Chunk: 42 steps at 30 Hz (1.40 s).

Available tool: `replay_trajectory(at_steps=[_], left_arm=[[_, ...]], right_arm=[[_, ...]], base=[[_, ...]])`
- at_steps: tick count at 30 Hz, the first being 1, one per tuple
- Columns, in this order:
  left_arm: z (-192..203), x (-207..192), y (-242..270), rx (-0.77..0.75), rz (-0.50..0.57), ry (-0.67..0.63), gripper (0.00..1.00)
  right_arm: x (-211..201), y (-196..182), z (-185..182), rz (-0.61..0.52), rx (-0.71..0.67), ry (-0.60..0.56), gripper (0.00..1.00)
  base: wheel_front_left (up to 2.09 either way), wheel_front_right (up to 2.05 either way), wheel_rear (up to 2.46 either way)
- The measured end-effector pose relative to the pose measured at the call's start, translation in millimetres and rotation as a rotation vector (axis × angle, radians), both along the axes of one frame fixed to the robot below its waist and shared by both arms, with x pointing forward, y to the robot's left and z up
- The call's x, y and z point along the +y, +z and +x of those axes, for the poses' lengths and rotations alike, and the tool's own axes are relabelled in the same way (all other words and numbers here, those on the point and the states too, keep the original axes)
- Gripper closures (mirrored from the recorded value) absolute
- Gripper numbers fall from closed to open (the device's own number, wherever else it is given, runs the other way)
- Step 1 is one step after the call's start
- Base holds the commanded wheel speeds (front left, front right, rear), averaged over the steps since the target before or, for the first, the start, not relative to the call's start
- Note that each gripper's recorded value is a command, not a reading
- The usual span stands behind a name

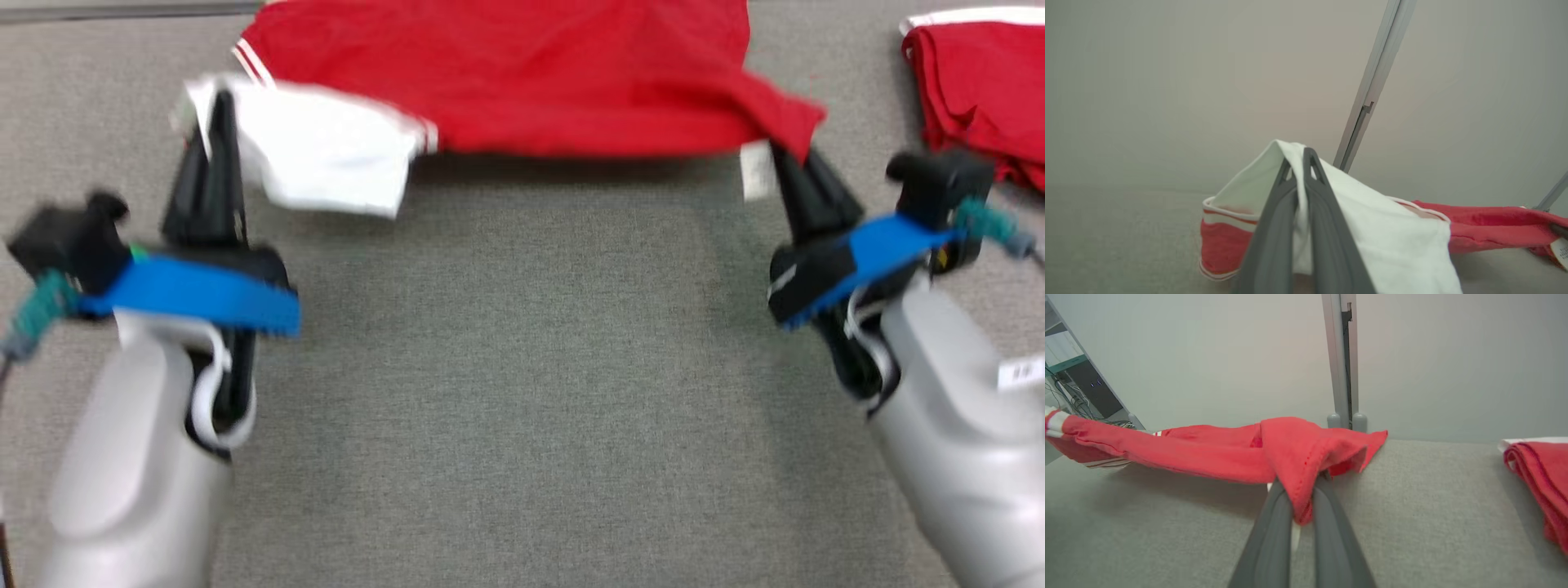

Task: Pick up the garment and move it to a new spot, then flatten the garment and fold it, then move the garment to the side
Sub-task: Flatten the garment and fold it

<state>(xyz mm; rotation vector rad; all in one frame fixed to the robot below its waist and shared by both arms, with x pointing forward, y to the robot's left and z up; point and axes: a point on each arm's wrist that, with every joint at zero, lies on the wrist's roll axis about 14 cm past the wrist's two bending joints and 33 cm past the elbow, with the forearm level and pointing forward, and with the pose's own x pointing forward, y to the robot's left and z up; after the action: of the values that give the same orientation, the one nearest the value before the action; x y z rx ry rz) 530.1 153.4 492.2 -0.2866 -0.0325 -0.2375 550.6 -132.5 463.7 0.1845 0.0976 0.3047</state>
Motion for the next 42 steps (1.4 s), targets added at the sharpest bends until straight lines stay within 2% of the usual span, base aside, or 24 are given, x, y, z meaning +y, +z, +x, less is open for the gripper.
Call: replay_trajectory(at_steps=[8, 10, 19, 32, 42], left_arm=[[-84.9, 9.1, -32.8, 0.113, -0.074, 0.096, 1.00], [-102.4, 9.8, -41.1, 0.147, -0.124, 0.142, 1.00], [-167.2, 3.5, -63.3, 0.241, -0.121, 0.166, 1.00], [-220.1, 7.6, -67.3, 0.298, -0.119, 0.207, 1.00], [-218.8, -1.0, -60.8, 0.286, -0.115, 0.157, 1.00]], right_arm=[[-2.7, -36.6, -78.4, 0.065, 0.120, -0.028, 1.00], [-2.4, -45.3, -96.8, 0.067, 0.148, -0.029, 1.00], [-3.5, -71.3, -164.3, 0.097, 0.245, -0.049, 1.00], [-1.6, -77.1, -235.4, 0.098, 0.359, -0.040, 1.00], [3.4, -67.8, -243.9, 0.095, 0.399, -0.020, 1.00]], base=[[0.00, 0.00, 0.00], [0.00, 0.00, 0.00], [0.00, 0.00, 0.00], [0.00, 0.00, 0.00], [0.00, 0.00, 0.00]])
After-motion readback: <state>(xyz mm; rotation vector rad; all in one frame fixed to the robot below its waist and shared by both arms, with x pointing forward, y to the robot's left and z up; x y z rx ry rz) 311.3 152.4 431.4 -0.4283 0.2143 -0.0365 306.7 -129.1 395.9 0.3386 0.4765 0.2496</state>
